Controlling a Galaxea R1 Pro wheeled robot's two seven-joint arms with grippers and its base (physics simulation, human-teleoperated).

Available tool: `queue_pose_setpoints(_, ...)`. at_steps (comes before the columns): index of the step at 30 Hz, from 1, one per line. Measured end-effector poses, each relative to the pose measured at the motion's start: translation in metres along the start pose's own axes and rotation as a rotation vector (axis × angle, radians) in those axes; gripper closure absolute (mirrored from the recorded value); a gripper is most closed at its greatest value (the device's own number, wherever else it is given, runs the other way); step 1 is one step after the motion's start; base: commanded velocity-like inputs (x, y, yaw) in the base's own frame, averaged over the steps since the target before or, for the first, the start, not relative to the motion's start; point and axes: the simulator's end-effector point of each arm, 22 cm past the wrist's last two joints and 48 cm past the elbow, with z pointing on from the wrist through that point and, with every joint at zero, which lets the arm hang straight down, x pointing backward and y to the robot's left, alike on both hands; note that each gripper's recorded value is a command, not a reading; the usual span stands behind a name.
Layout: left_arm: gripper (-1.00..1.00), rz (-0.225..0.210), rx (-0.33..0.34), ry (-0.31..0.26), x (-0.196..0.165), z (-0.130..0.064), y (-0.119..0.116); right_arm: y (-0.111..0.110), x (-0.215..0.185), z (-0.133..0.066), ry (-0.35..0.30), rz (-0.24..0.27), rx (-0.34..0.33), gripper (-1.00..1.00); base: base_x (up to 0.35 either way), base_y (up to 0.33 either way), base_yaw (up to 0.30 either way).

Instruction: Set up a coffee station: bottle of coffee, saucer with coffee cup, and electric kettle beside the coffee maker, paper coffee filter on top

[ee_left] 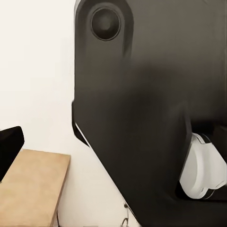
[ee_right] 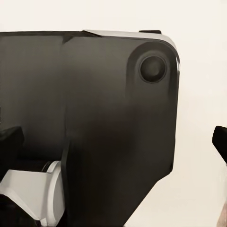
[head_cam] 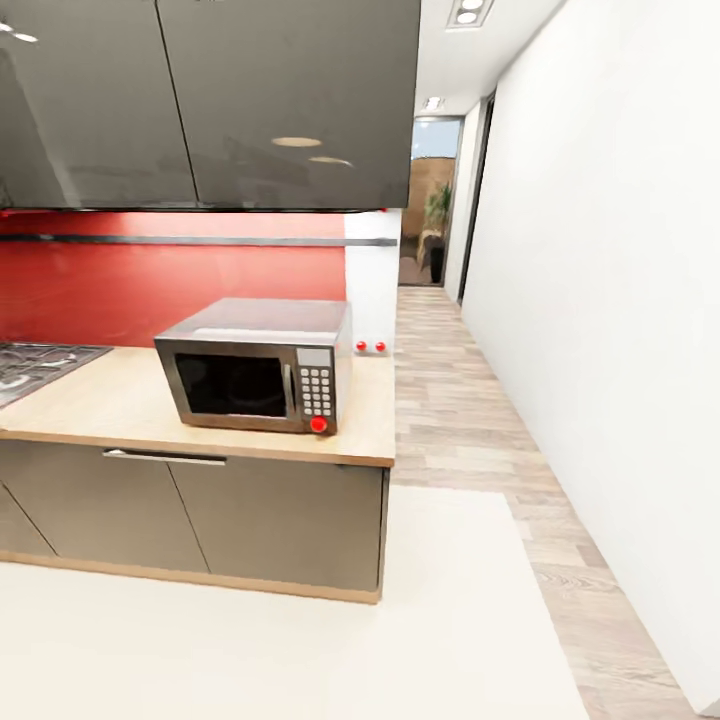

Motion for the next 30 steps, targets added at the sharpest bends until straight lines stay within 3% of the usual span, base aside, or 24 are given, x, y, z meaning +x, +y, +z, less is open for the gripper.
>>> queue_pose_setpoints(30, -1.00, 0.000, -0.002, 0.027, 0.020, -0.031, 0.001, 0.001, 0.016, -0.032, 0.027, 0.001, 0.000, -1.00, 0.000, 0.000, 0.235)
